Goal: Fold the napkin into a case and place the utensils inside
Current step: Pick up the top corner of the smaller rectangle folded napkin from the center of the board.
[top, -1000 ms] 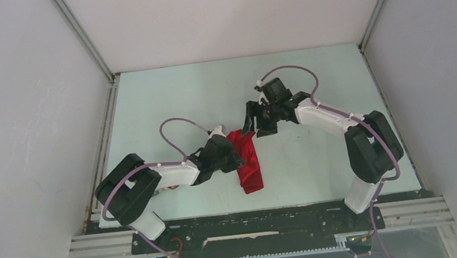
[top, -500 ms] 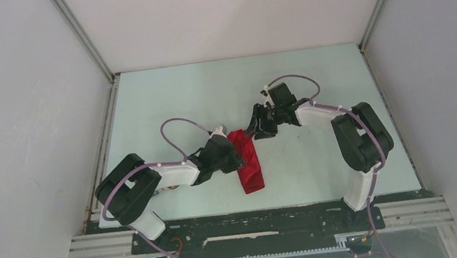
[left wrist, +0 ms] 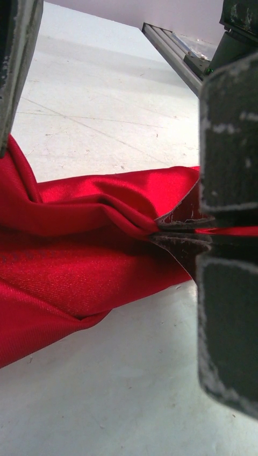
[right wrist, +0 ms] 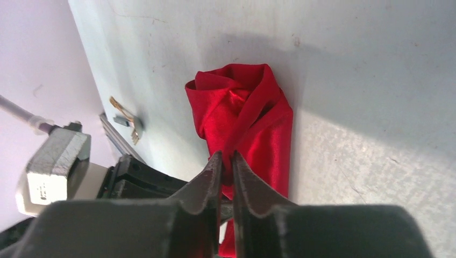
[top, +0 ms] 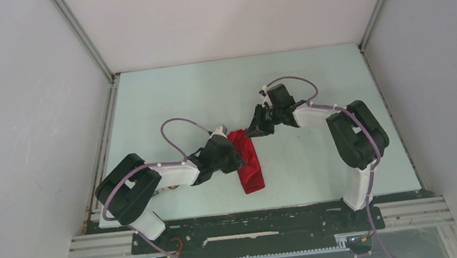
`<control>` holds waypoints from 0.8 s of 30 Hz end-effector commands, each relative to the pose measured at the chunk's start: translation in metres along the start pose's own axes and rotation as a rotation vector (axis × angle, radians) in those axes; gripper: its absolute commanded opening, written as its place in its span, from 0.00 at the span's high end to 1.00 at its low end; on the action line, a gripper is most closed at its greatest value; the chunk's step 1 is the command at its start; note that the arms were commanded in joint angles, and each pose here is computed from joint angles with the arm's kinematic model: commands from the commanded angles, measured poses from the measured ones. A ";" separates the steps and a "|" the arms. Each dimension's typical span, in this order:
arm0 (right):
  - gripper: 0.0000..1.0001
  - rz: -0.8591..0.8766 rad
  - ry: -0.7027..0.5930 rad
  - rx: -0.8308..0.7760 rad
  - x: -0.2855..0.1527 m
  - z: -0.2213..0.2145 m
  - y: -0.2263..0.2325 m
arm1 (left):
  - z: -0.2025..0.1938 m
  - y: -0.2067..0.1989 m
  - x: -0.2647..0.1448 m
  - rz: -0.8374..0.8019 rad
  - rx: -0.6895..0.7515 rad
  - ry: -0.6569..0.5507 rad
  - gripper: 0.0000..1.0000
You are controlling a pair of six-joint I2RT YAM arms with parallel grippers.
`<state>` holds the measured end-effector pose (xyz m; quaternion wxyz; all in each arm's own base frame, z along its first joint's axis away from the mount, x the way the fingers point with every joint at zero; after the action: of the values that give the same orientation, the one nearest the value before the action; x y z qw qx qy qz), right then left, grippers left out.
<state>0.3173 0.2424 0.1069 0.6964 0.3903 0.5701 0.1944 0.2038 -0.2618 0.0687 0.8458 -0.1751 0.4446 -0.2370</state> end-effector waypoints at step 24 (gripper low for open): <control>1.00 0.131 0.020 0.088 0.034 -0.005 0.019 | 0.052 0.005 -0.074 0.031 0.084 -0.087 0.23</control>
<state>0.3216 0.2739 0.0954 0.6608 0.4408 0.5692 0.2123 0.1938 -0.2308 0.1181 0.8555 -0.1704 0.4216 -0.2477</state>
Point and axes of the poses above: each gripper's point midway between its finger pads, its own x axis out along the fingers, its own y axis along the line the jaws close on, z = x × y, the point moved 7 cm from there along -x, back along the fingers, and after that the axes turned 13 degrees about x, right-handed, at the moved point
